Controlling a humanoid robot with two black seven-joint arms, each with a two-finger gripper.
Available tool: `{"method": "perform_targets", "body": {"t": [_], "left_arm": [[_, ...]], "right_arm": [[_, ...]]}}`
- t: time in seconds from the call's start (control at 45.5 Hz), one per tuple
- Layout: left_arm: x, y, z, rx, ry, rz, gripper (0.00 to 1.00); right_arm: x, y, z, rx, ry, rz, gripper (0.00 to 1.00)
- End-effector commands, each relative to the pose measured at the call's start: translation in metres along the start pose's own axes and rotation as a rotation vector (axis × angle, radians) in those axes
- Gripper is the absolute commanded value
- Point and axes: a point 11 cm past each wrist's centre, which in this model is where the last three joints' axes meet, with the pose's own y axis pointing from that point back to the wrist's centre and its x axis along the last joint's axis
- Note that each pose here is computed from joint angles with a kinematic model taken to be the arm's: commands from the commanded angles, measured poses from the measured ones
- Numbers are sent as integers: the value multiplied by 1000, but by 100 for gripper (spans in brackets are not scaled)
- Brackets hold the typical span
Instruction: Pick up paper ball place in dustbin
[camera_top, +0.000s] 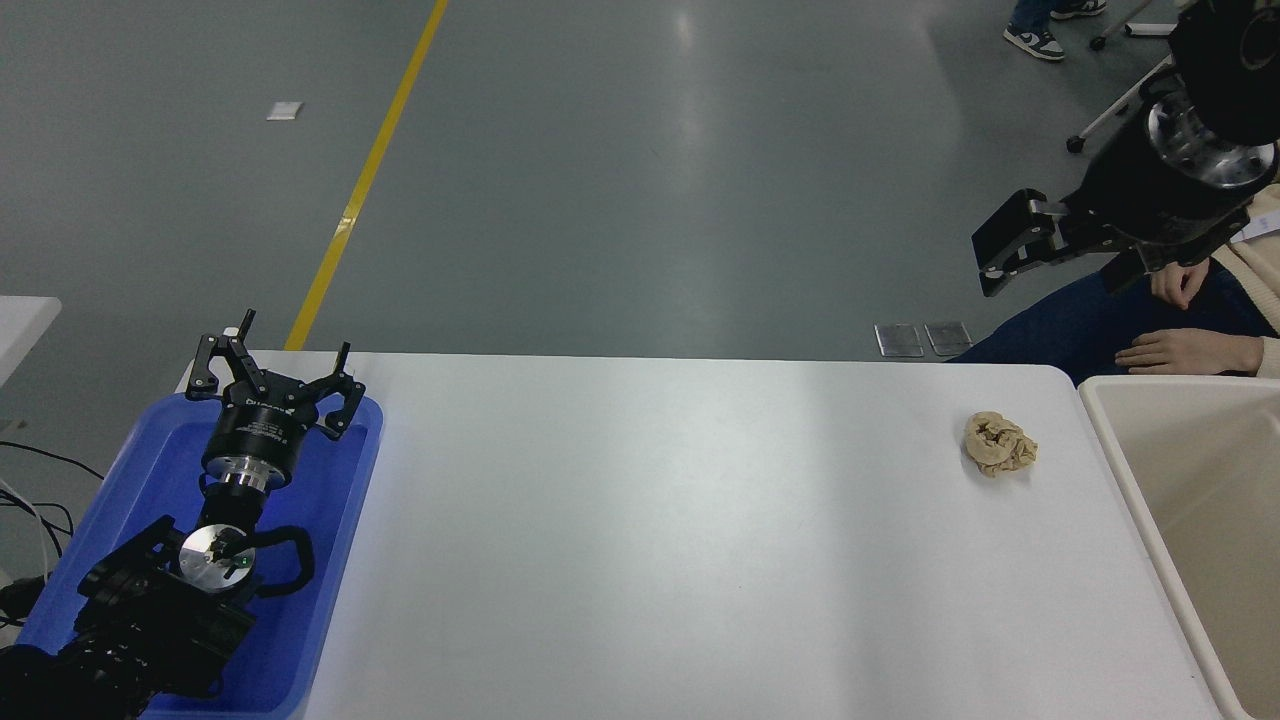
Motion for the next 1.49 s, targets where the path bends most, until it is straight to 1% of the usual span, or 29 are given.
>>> {"method": "perform_targets", "body": {"t": [0.0,0.264,0.44,0.571,0.747,0.879,1.011,1.099,1.253,1.363,1.473], "left_arm": [[-1,-1,0,-1,0,-2,100],[-1,0,-1,1,2,-1,100],[0,0,0,0,-1,1,100],[0,0,0,0,0,0,100],[0,0,0,0,-1,1,100],[0,0,0,0,0,0,100],[0,0,0,-1,0,2,100],[0,0,1,-2,0,0,100],[0,0,1,-2,0,0,100],[0,0,1,-2,0,0,100],[-1,-1,0,-2,1,-1,100]], "right_arm": [[-15,-42,-2,34,-21,-87,100],[-52,-122,15,36,-77,-236,100],[-50,-169,31,2,-88,11,100],[-49,-196,48,-43,-89,138,100],[-46,-227,52,-88,-37,202,100],[-34,-243,67,-139,-24,322,100],[-49,-271,63,-148,0,325,100],[-62,-286,66,-147,-26,329,100],[-83,-307,63,-107,-114,395,100],[-86,-312,76,-136,-130,482,100],[-88,-316,81,-153,-128,508,100]]}}
